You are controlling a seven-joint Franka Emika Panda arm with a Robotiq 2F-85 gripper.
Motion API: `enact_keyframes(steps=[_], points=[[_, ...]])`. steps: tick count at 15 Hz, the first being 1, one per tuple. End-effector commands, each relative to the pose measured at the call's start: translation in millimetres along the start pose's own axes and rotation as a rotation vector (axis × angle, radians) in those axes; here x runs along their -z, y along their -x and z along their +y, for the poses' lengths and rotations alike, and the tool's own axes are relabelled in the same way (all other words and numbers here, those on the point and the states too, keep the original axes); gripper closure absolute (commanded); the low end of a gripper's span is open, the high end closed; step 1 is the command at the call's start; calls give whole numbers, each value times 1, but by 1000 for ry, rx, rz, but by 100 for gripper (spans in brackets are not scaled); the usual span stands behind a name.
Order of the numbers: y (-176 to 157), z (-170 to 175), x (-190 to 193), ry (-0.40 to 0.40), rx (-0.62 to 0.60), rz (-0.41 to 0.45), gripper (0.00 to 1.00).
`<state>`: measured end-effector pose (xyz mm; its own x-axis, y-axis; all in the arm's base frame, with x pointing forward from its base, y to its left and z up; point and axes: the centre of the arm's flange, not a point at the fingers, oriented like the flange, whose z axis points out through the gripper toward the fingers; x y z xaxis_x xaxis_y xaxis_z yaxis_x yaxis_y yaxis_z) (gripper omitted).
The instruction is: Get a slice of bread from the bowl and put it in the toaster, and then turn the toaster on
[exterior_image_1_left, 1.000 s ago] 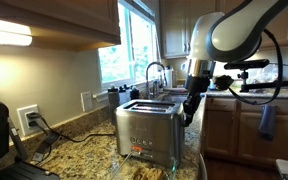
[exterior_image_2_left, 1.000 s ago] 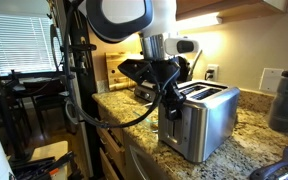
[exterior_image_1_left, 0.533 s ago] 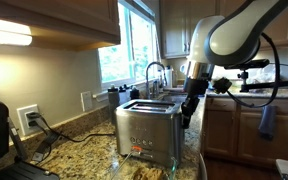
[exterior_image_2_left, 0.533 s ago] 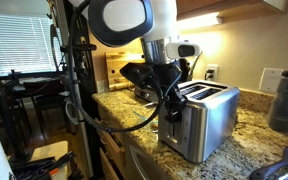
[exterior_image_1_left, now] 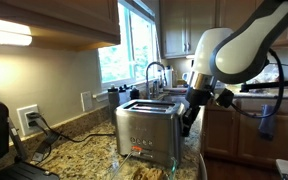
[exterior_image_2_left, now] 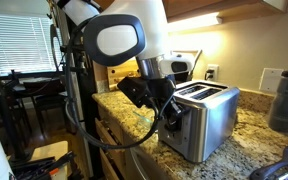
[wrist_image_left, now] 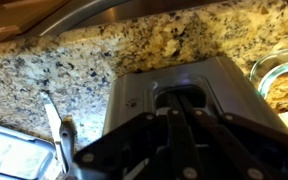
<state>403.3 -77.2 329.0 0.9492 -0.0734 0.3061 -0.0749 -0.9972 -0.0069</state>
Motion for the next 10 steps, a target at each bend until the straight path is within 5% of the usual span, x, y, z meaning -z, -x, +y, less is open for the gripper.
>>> enact_keyframes(steps=[1, 5, 10], points=[[25, -7, -32, -19, 19, 17, 95], [32, -10, -51, -23, 23, 26, 95], [8, -8, -18, -52, -11, 37, 95]])
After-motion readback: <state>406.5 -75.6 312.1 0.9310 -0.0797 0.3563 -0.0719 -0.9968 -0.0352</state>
